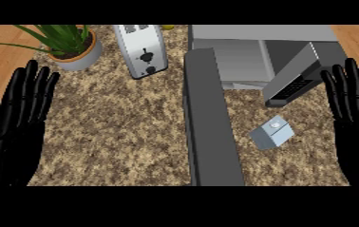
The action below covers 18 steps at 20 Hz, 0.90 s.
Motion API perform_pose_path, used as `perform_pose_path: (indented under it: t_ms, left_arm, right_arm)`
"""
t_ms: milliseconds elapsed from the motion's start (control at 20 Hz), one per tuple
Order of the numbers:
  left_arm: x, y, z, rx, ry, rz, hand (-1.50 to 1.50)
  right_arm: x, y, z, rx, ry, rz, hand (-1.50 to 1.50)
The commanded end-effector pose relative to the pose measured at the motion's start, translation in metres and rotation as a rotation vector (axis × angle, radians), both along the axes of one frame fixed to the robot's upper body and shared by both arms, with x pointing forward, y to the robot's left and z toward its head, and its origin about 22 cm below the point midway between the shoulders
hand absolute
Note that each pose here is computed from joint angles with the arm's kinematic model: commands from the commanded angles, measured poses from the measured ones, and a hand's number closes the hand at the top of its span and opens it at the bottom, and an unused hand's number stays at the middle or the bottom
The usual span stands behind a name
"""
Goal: Pick up the milk, place it into the microwave and close the microwave
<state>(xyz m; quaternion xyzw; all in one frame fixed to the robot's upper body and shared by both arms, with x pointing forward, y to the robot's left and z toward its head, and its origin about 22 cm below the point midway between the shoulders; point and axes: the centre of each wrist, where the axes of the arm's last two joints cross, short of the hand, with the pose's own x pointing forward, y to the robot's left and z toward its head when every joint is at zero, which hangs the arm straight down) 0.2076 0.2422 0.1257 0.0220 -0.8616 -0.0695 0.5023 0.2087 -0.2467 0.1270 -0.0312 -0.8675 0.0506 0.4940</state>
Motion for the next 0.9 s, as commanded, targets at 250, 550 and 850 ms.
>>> perform_pose_path:
  t_ms: [250,550,850]
  left_arm:
    - [0.012,0.002,-0.009,-0.046,-0.012,0.079,-1.5]
    - [-0.012,0.017,-0.019,-0.153,0.103,0.119,-1.5]
    - [-0.038,0.022,-0.011,-0.157,0.11,0.122,-1.5]
  right_arm:
    - [0.011,0.029,0.014,-0.037,-0.164,-0.566,-1.5]
    - [0.021,0.108,-0.01,-0.054,-0.038,-0.599,-1.5]
    - [0.028,0.152,-0.013,-0.077,-0.041,-0.691,-1.5]
